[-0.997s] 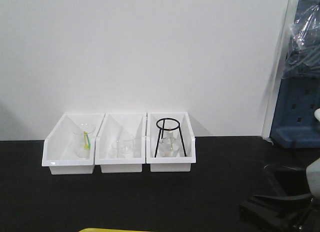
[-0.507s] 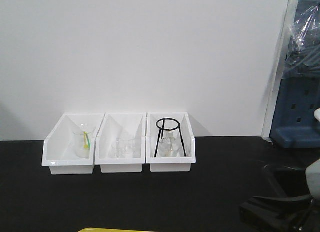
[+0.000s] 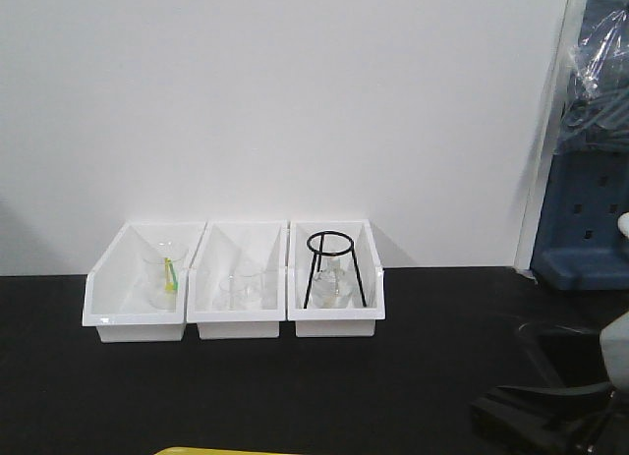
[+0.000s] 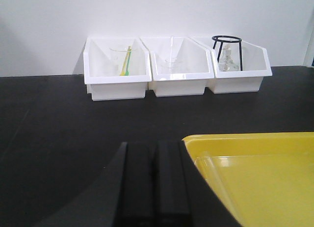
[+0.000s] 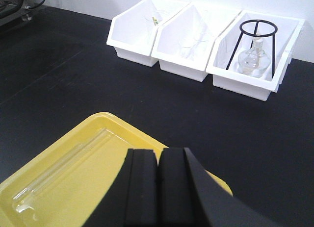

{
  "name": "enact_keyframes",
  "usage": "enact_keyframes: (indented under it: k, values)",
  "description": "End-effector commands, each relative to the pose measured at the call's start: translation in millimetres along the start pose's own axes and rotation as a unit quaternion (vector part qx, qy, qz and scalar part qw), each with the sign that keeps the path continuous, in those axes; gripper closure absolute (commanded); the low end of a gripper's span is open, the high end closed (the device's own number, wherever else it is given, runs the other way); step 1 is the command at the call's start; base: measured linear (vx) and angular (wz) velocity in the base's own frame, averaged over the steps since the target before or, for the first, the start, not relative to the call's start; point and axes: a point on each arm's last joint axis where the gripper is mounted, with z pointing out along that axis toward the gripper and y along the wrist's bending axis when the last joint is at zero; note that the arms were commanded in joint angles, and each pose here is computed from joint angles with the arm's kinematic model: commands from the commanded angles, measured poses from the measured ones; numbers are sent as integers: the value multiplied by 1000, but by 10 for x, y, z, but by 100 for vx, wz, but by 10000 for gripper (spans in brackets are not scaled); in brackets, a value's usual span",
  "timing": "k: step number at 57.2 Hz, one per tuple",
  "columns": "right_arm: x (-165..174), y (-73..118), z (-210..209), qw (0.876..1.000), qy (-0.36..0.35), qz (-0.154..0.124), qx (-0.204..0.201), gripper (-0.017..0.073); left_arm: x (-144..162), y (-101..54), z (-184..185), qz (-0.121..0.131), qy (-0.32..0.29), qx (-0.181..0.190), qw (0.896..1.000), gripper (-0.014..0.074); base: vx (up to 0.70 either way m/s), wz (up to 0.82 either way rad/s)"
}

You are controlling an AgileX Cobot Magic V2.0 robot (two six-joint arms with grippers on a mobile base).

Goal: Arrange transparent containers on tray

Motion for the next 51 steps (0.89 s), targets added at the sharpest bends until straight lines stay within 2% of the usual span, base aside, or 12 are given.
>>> enact_keyframes:
  k: [1, 29, 36, 40, 46, 49, 51]
  values:
    - [-164, 2, -57, 998, -57, -8, 3, 572, 42, -2, 5, -4, -32, 9, 999, 597, 0, 0]
    - [-165, 2, -62, 998, -57, -8, 3, 572, 42, -2, 5, -4, -32, 9, 999, 597, 0, 0]
    - [-146, -9, -214, 996, -87, -10, 8, 572, 42, -2, 5, -4, -32, 9, 999, 597, 0, 0]
    - [22, -86, -318, 994, -100, 1, 33, 572, 42, -2, 5, -4, -32, 9, 999, 597, 0, 0]
    - [449, -244, -441, 989, -106, 52, 94, 572, 42, -2, 5, -4, -32, 9, 999, 597, 0, 0]
    - [665, -294, -512, 983, -118, 63, 125, 572, 42, -2, 5, -4, -32, 9, 999, 597, 0, 0]
    - [818, -323, -541, 979, -126, 60, 146, 572, 42, -2, 5, -4, -32, 9, 999, 597, 0, 0]
